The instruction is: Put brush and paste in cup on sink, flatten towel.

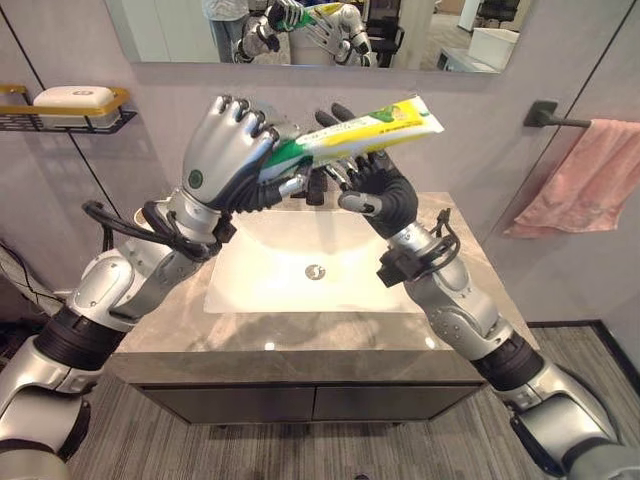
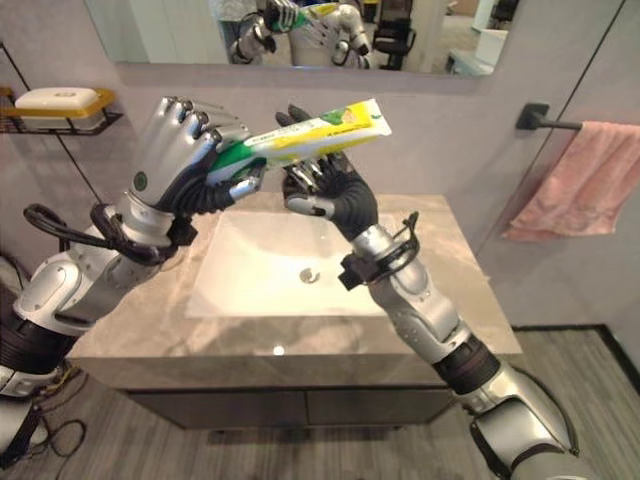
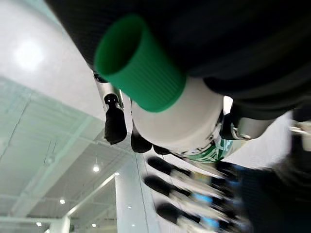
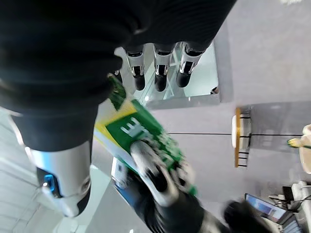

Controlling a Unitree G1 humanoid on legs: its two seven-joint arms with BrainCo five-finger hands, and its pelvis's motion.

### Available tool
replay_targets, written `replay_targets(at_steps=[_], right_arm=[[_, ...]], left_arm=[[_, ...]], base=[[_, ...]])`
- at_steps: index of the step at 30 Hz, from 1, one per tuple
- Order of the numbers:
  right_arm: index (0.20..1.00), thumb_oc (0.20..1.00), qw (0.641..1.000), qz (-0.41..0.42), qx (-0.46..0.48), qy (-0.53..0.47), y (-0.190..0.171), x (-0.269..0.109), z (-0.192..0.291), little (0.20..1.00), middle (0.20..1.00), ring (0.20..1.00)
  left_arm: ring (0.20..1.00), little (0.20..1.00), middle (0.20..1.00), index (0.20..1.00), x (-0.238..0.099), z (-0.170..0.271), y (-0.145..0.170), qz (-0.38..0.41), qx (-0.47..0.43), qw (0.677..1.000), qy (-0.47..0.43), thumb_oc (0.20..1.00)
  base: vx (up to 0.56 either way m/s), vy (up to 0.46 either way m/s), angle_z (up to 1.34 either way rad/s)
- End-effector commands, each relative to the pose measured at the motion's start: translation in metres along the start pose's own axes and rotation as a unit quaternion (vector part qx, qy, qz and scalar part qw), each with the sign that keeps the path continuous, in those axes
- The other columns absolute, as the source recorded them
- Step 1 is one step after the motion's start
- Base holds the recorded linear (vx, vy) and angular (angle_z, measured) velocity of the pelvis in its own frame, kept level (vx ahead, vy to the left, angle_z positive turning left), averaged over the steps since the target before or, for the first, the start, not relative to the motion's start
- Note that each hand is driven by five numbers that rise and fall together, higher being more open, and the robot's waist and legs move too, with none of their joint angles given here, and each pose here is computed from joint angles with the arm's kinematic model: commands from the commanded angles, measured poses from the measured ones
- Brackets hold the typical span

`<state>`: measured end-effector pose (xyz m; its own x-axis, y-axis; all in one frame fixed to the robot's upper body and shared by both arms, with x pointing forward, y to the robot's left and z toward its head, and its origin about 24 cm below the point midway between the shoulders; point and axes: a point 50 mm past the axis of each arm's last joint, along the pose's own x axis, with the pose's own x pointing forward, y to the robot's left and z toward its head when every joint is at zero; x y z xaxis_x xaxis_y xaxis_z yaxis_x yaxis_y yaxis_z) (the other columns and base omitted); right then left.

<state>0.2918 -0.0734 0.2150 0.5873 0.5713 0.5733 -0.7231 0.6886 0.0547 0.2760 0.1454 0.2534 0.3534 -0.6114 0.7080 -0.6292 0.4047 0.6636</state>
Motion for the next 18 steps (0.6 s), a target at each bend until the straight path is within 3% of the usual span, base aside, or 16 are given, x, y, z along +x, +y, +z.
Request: replay_targets(at_steps=[1, 10, 11, 12, 13, 14, 18], right_arm=[[1.0, 1.0, 0.993, 0.052, -0.018, -0.107, 0.015, 0.025, 0.045, 1.0, 1.0, 1.0], [1.0, 1.0, 0.992, 0.073, 0.016, -0.106, 0.025, 0.031, 0.043, 1.0, 1.0, 1.0], [0.956, 0.956, 0.991, 0.075, 0.018, -0.107, 0.026, 0.032, 0.044, 0.956, 0.956, 0.956], [0.655, 0.655, 0.991, 0.075, 0.018, -0.107, 0.026, 0.032, 0.044, 0.655, 0.655, 0.655], [0.561, 0.561, 0.991, 0.077, 0.022, -0.105, 0.026, 0.032, 0.044, 0.561, 0.561, 0.561], [0.2, 0.2, 0.991, 0.078, 0.029, -0.102, 0.027, 0.033, 0.042, 0.2, 0.2, 0.2], [0.2, 0.2, 0.992, 0.074, 0.028, -0.102, 0.026, 0.032, 0.041, 0.2, 0.2, 0.2]], left_arm=[[0.2, 0.2, 0.2, 0.2, 0.009, -0.008, 0.01, 0.036, -0.013, 0.999, 0.017, 0.2], [0.2, 0.2, 0.2, 0.2, -0.009, -0.007, -0.004, 0.001, -0.047, 0.998, 0.04, 0.2], [0.2, 0.2, 0.2, 0.2, -0.011, -0.007, -0.007, -0.002, -0.052, 0.997, 0.049, 0.2], [0.2, 0.2, 0.2, 0.2, -0.011, -0.007, -0.007, -0.002, -0.052, 0.997, 0.049, 0.2], [0.2, 0.2, 0.2, 0.2, -0.013, -0.007, -0.008, -0.005, -0.056, 0.997, 0.052, 0.2], [0.2, 0.2, 0.2, 0.2, -0.016, -0.007, -0.011, -0.009, -0.062, 0.996, 0.06, 0.2], [0.2, 0.2, 0.2, 0.2, -0.022, -0.007, -0.015, -0.012, -0.075, 0.994, 0.075, 0.2]], base=[[0.0, 0.0, 0.0], [0.0, 0.0, 0.0], [0.0, 0.0, 0.0], [0.0, 0.0, 0.0], [0.0, 0.0, 0.0], [0.0, 0.0, 0.0], [0.0, 0.0, 0.0]])
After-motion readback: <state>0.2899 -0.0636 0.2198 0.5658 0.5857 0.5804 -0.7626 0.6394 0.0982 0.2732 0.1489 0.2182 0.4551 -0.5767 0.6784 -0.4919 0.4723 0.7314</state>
